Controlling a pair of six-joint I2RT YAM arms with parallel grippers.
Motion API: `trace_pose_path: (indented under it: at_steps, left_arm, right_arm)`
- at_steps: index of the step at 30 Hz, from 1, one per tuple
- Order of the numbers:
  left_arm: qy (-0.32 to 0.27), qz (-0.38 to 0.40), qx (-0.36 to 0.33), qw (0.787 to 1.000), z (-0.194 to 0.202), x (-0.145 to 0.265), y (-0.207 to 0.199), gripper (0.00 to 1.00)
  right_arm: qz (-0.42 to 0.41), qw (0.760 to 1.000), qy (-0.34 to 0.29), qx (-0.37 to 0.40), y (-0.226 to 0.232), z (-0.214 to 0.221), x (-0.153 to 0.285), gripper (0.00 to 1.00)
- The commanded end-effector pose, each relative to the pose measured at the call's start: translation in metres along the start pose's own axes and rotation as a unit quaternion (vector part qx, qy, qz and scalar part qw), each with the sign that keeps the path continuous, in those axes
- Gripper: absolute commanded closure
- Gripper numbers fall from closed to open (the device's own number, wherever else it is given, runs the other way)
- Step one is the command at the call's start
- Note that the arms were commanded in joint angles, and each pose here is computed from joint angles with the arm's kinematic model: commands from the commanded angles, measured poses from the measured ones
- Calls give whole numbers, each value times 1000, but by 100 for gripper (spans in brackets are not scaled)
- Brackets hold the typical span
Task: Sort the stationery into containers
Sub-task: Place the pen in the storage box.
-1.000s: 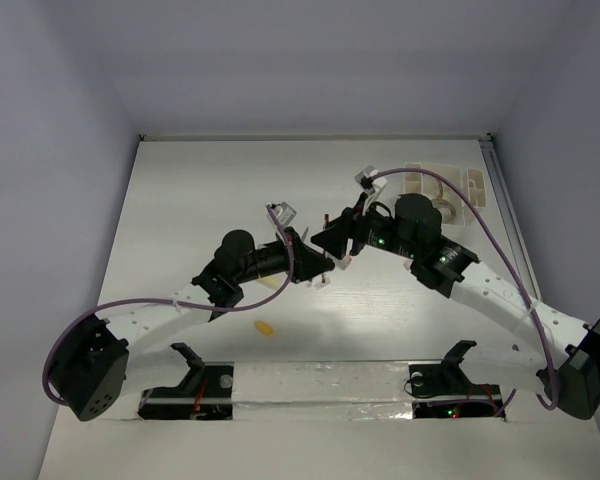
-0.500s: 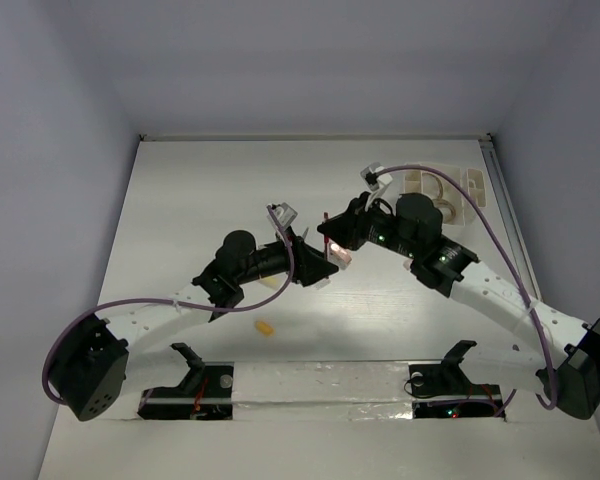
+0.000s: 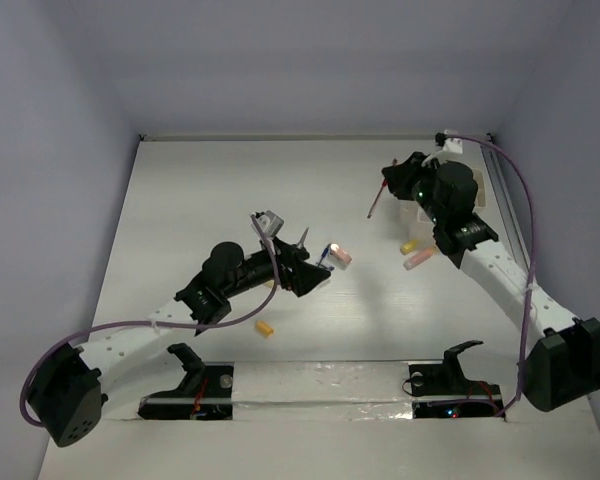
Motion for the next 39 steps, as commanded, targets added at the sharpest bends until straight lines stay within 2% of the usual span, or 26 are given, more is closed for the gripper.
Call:
trace_pose_path:
  at_steps: [1,6,14,17,21,31,34,35,38,39]
  left_arm:
    - [-27,-20,-24,999,1,6,8,2]
    - [-43,-42,-50,997,-5,2,15,1]
    - [-49,-36,-69,996,-5,-4,19,1]
    - [-48,-35,-83,995,-5,-3,20,1]
    - [-57,-47,-88,993,-3,2,24,1]
    - [-71,-85,-93,989,-4,5,34,1]
    - [-73,-88,-94,989,-4,6,35,1]
    - [-74,-90,-94,989,-4,7,35,1]
    - [-79,-93,-94,988,-5,8,35,1]
    - [-79,-97,-94,988,-5,9,36,1]
  right_arm:
    - [128,987,-91,21,-41,-43,-17,100]
    - [203,971,-117,35,-85,-67,-42,100]
    - [276,950,-103,99,-131,-78,-79,100]
    - [279,948,-100,117,-137,-86,-91,100]
    - [283,946,-71,143,-149,-70,-116,100]
    - [249,956,-36,149,-152,-37,-128,100]
    - [245,958,-29,147,-152,-31,-125,93]
    - [245,958,-28,147,-152,-31,-124,84]
    - [244,958,-17,148,-152,-28,-123,65]
    - [244,958,-16,148,-151,-29,-122,52]
Point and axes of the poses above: each gripper's point midway between its finger pads, its own x axis back along the fingers, its own y axis along the line the jaws close on, z = x × y, the point moved 7 cm from there along x, back along the fingers, and after that the axes turned 12 degrees about x, right-handed, at the moved point
